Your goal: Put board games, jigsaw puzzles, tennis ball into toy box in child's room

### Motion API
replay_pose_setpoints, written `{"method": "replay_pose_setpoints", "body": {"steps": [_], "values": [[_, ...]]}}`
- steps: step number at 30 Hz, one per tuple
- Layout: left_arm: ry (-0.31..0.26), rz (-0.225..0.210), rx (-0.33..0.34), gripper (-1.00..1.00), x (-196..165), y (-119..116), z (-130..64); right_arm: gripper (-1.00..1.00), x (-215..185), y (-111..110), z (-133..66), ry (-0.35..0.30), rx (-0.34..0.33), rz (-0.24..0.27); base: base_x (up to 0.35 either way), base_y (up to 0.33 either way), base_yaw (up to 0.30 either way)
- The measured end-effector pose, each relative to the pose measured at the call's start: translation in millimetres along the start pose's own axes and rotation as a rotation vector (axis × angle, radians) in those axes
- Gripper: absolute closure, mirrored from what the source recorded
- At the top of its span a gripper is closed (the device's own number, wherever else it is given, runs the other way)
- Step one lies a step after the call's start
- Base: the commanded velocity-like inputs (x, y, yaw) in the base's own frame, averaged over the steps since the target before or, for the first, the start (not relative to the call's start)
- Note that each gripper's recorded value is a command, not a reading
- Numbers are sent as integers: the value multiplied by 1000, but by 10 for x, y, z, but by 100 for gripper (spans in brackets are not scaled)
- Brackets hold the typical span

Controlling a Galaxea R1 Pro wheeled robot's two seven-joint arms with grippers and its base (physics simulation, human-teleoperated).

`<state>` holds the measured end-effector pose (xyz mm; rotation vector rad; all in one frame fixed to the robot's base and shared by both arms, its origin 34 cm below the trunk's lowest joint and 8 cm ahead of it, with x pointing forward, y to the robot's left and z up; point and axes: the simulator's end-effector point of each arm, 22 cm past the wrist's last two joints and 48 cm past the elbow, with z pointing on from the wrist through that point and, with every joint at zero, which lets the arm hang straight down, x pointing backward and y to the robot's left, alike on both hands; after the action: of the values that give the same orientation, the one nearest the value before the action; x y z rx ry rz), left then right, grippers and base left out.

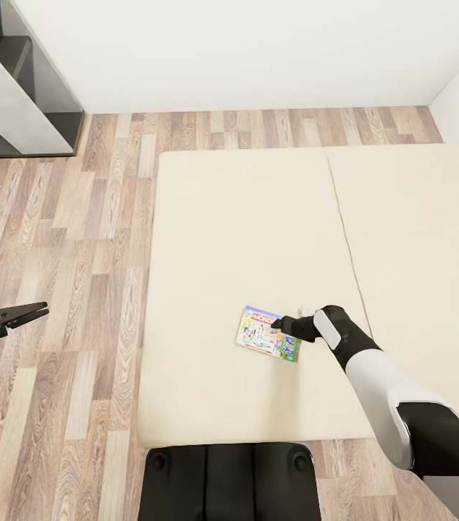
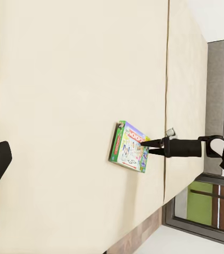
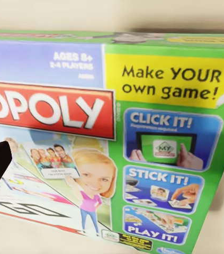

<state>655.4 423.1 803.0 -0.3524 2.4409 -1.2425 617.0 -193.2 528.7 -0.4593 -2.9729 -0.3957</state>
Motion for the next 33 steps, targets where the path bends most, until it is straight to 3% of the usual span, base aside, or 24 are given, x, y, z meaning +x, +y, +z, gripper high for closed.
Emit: {"method": "replay_pose_setpoints", "body": {"steps": [33], "values": [[2,1,-1,-100,2,-4,1,-100,-4,14,-8,-1,-2,-1,0,40,0]]}}
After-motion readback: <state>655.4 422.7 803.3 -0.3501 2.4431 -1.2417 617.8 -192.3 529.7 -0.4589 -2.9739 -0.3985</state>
